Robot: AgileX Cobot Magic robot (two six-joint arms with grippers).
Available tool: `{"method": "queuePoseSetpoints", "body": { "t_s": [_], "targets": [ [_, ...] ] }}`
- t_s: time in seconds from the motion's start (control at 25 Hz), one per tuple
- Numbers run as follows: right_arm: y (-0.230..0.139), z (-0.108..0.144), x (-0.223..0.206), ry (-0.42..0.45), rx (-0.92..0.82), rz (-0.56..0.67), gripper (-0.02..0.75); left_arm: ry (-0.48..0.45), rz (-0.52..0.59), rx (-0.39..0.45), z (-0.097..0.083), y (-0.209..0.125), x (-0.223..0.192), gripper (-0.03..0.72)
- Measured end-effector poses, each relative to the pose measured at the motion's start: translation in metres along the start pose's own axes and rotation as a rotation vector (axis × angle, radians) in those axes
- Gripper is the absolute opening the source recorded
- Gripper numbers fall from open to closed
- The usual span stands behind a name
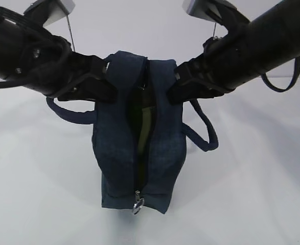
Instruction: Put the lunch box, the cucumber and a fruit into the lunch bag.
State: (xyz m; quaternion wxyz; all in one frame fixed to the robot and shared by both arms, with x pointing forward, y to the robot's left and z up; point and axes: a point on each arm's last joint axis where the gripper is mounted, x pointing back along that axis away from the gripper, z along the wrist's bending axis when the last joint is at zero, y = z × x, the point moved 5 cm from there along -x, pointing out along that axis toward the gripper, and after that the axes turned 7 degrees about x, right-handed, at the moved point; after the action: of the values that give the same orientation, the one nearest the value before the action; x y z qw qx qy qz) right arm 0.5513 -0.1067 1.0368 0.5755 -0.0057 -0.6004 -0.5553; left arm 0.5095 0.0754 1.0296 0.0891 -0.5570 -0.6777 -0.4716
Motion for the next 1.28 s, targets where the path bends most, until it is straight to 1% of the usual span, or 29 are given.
{"method": "queuePoseSetpoints", "body": {
  "t_s": [0.12,0.28,0.4,0.48,0.72,0.8,0.92,1.04,1.28],
  "targets": [
    [-0.006,0.003,0.011,-0.029,0.027,-0.011,-0.003,-0.010,-0.006,-0.019,-0.008,-0.002,-0.003,0.000],
    [-0.018,0.006,0.017,-0.043,0.033,-0.004,-0.003,-0.008,-0.004,-0.008,-0.006,-0.005,-0.005,0.000],
    [-0.026,0.005,0.022,-0.077,0.043,-0.018,-0.004,-0.004,0.007,0.009,-0.003,-0.012,-0.007,0.000],
    [-0.031,0.005,0.025,-0.093,0.044,-0.029,-0.004,-0.001,-0.002,0.002,-0.005,-0.016,-0.011,0.000],
    [-0.033,0.002,0.026,-0.124,0.041,-0.055,-0.005,-0.004,-0.060,-0.055,-0.023,-0.028,-0.022,0.000],
    [-0.031,0.000,0.026,-0.139,0.042,-0.073,-0.005,0.002,-0.080,-0.063,-0.023,-0.030,-0.024,0.000],
    [-0.030,-0.003,0.025,-0.149,0.060,-0.078,-0.005,0.016,-0.124,-0.062,-0.021,-0.025,-0.024,0.000],
    [-0.032,-0.007,0.017,-0.150,0.056,-0.058,-0.006,0.022,-0.141,-0.059,-0.020,-0.023,-0.025,0.000],
    [-0.037,-0.014,0.003,-0.148,0.053,-0.026,-0.006,0.050,-0.106,-0.039,-0.011,-0.029,-0.043,0.000]
  ]
}}
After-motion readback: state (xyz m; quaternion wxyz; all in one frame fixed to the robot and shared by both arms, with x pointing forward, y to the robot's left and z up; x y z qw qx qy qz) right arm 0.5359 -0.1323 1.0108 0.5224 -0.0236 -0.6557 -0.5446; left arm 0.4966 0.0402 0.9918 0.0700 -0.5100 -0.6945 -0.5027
